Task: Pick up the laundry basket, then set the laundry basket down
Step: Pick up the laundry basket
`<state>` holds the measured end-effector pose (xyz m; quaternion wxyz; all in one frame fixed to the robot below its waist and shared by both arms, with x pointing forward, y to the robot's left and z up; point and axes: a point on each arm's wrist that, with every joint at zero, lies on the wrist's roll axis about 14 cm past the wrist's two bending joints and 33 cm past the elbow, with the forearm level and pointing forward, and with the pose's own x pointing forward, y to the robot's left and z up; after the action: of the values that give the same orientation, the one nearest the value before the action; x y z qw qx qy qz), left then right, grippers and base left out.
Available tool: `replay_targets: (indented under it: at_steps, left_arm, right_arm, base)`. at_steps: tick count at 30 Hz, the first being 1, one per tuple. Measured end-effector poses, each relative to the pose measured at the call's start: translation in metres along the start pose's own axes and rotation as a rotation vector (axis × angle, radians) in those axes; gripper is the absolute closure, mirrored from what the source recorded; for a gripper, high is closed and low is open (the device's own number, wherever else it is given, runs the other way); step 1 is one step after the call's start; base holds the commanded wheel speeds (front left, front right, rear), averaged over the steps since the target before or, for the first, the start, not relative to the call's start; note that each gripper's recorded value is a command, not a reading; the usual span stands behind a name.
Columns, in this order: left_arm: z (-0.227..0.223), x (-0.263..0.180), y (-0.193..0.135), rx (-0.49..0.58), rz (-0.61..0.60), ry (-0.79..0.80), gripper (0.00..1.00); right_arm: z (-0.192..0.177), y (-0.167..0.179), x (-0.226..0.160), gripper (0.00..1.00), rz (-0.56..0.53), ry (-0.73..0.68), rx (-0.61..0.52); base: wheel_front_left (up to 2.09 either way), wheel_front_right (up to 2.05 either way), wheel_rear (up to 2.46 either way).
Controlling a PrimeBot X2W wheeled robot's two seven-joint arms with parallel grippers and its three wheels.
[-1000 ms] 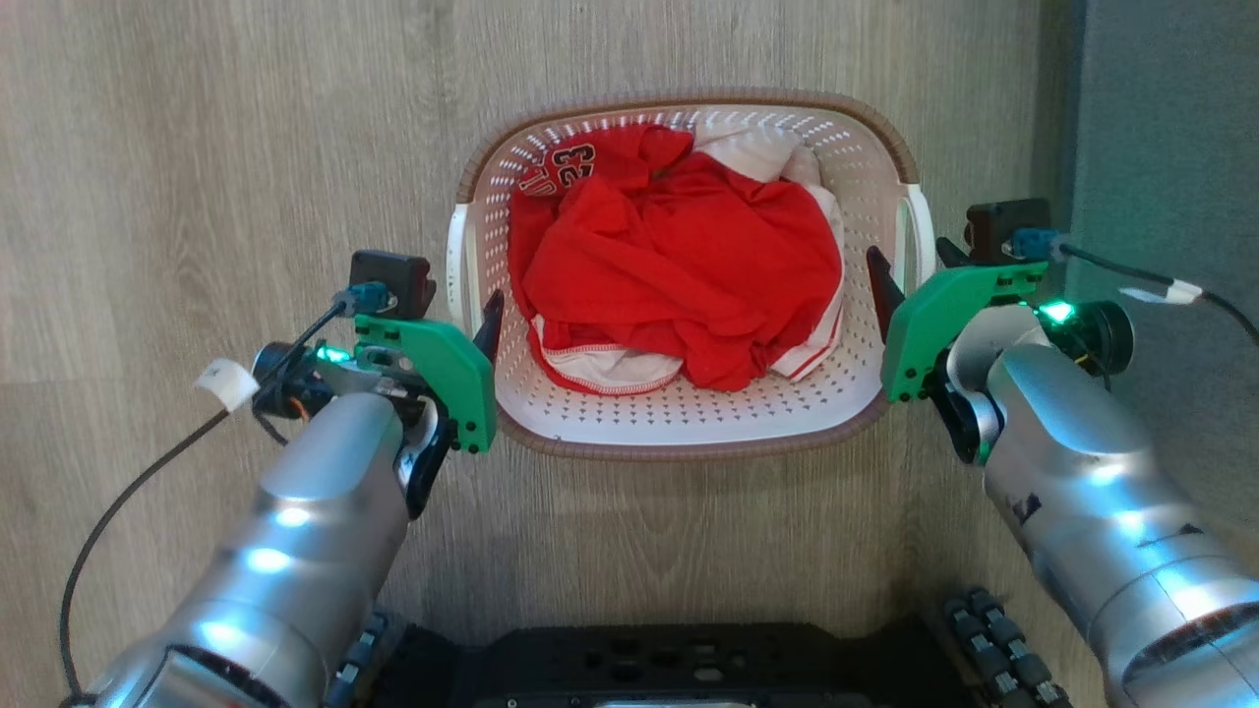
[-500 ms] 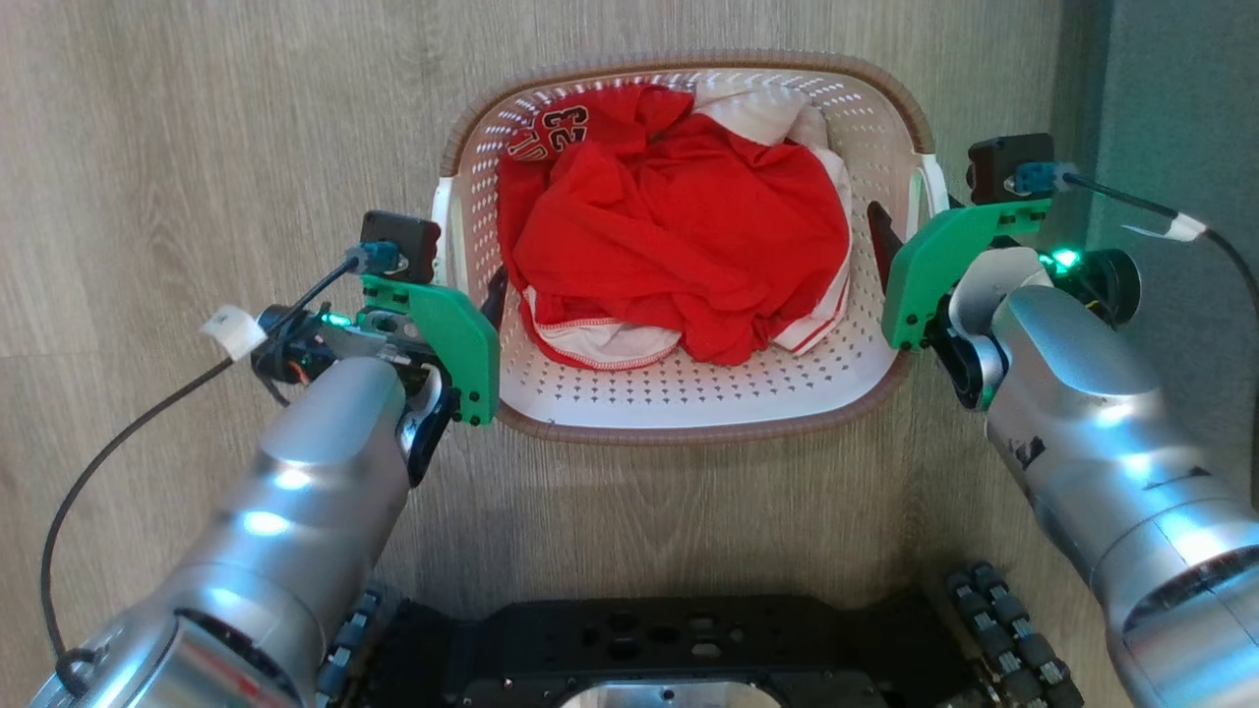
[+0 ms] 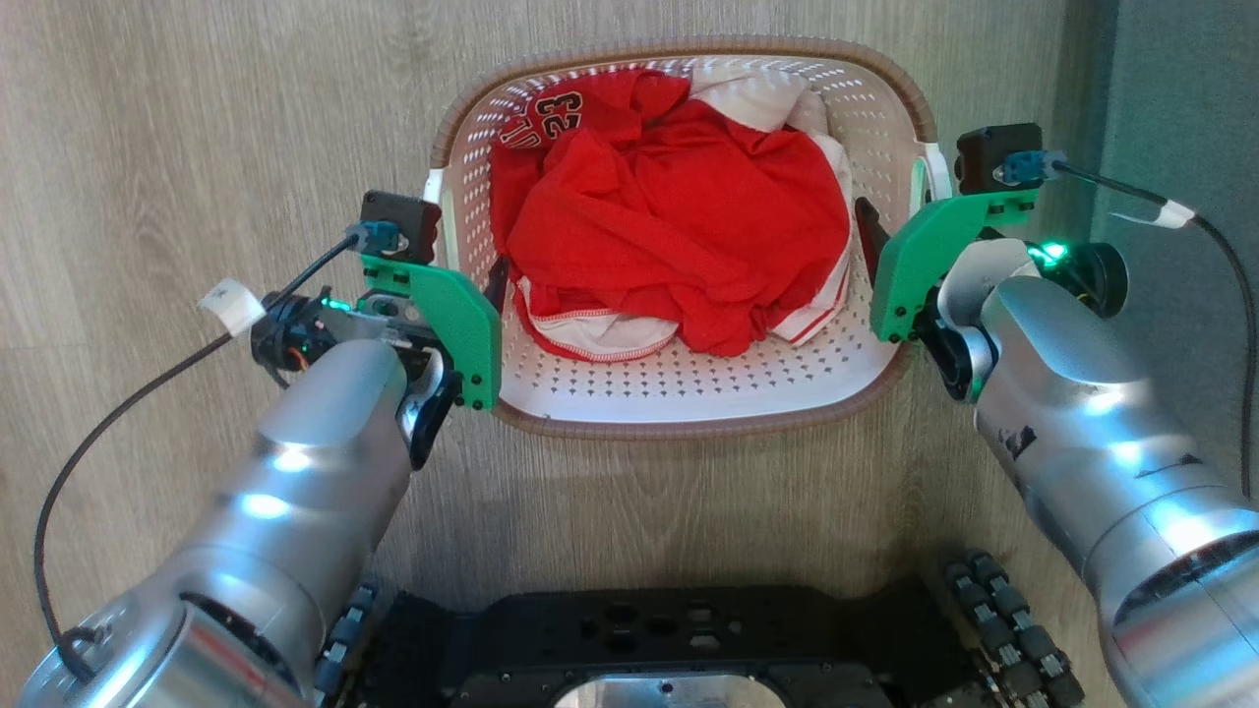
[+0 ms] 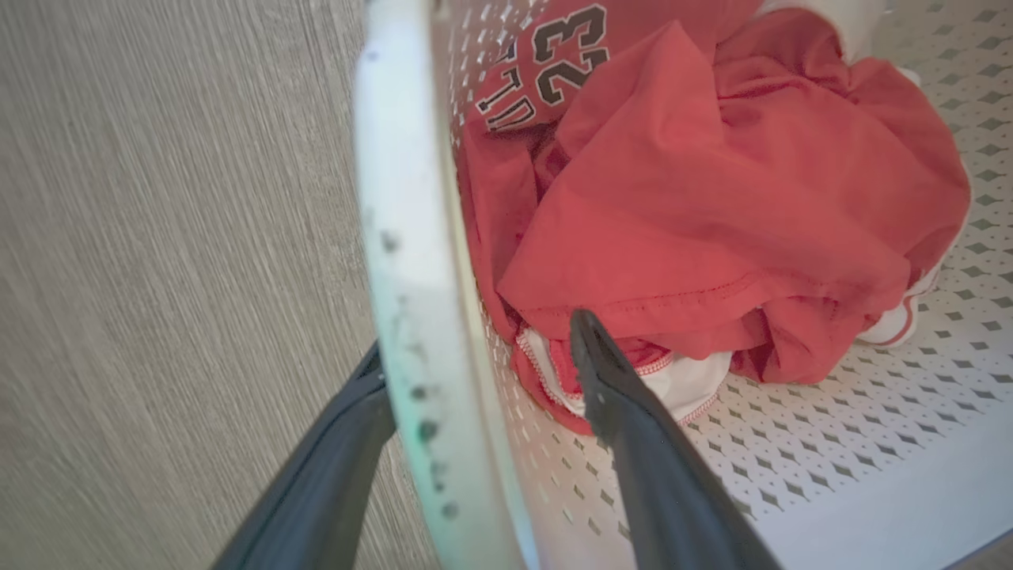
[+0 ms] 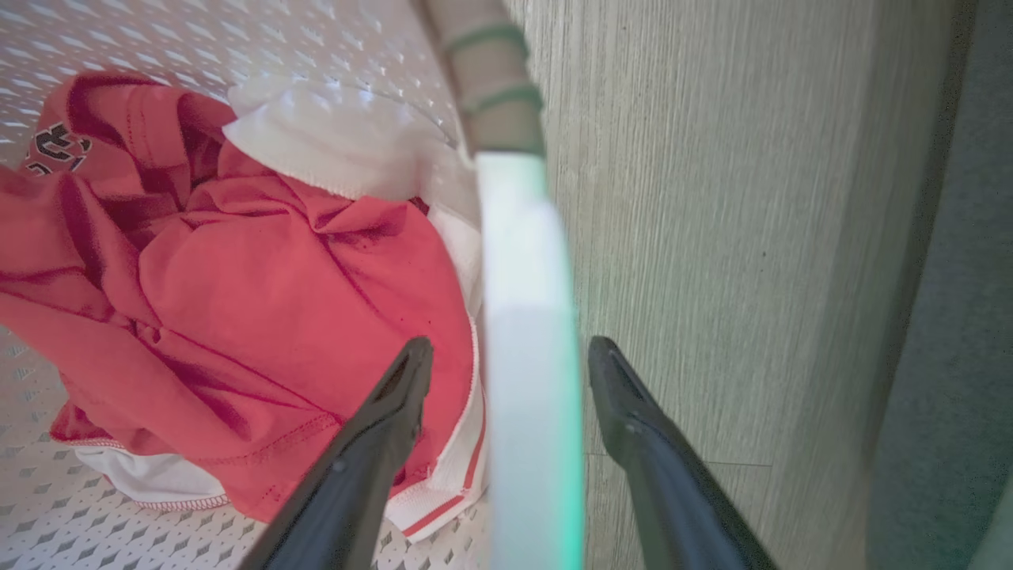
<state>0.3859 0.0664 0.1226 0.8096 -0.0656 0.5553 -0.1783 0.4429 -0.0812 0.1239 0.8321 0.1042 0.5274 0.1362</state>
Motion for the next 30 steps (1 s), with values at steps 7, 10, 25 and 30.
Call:
replay_targets:
  at_steps: [7,10,25,30]
  left_arm:
    - [-0.006,0.002,0.000,-0.007,0.008,0.014,0.00]
    - [-0.008,0.001,0.001,-0.014,0.016,0.014,0.00]
    - [-0.012,-0.002,0.002,-0.027,0.034,0.030,1.00]
    - [-0.011,-0.008,-0.006,-0.009,-0.009,0.059,1.00]
  right_arm:
    - [-0.007,0.002,0.003,0.00,0.007,0.011,0.000]
    - [-0.008,0.004,0.004,0.53,0.011,0.013,0.019]
    - [-0.007,0.006,0.003,1.00,0.023,0.017,0.013]
    - [-0.004,0.006,-0.004,1.00,0.023,0.033,-0.015]
  base:
    - [0.00,0.00,0.00]
    - [0.00,0.00,0.00]
    - [0.00,0.00,0.00]
    - [0.00,0.00,0.00]
